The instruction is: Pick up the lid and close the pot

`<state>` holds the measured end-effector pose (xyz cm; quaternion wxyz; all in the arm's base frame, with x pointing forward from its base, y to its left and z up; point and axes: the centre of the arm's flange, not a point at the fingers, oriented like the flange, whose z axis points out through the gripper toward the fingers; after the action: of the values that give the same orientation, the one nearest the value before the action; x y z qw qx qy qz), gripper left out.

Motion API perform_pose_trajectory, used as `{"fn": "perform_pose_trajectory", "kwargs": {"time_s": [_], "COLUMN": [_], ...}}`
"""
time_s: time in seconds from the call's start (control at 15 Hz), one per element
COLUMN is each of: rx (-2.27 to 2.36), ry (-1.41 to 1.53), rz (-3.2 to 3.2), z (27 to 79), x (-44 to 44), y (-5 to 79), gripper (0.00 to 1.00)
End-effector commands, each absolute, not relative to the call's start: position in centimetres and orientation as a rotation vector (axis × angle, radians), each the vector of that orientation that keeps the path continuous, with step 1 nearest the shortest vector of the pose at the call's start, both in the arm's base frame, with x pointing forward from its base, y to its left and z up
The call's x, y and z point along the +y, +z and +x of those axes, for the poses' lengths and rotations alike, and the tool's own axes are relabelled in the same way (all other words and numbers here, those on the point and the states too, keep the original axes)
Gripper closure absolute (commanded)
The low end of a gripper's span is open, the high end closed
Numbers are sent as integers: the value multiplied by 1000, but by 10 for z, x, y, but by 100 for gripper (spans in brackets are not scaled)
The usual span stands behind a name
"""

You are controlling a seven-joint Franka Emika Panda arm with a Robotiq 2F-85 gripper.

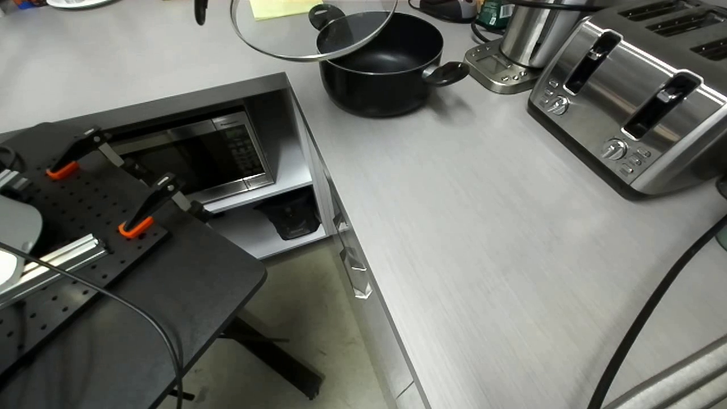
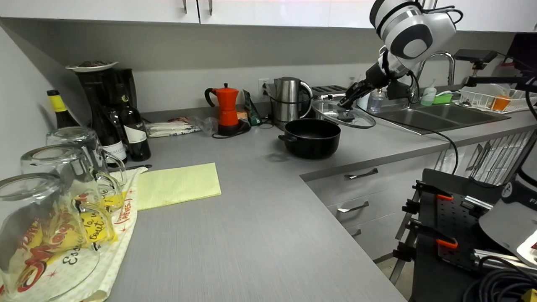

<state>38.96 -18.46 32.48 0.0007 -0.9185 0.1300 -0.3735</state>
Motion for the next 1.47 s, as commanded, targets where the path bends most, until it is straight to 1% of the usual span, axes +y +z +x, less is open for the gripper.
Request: {"fn": "perform_pose_trajectory", "kwargs": {"time_s": [0.0, 0.73, 1.4], "rx": [396, 389, 292], "ry": [-1081, -961, -877], "rz": [-2932, -3062, -3078], "z": [427, 487, 551], "x": [-206, -243, -226], "y": [345, 352, 348], "gripper": [75, 75, 75]}}
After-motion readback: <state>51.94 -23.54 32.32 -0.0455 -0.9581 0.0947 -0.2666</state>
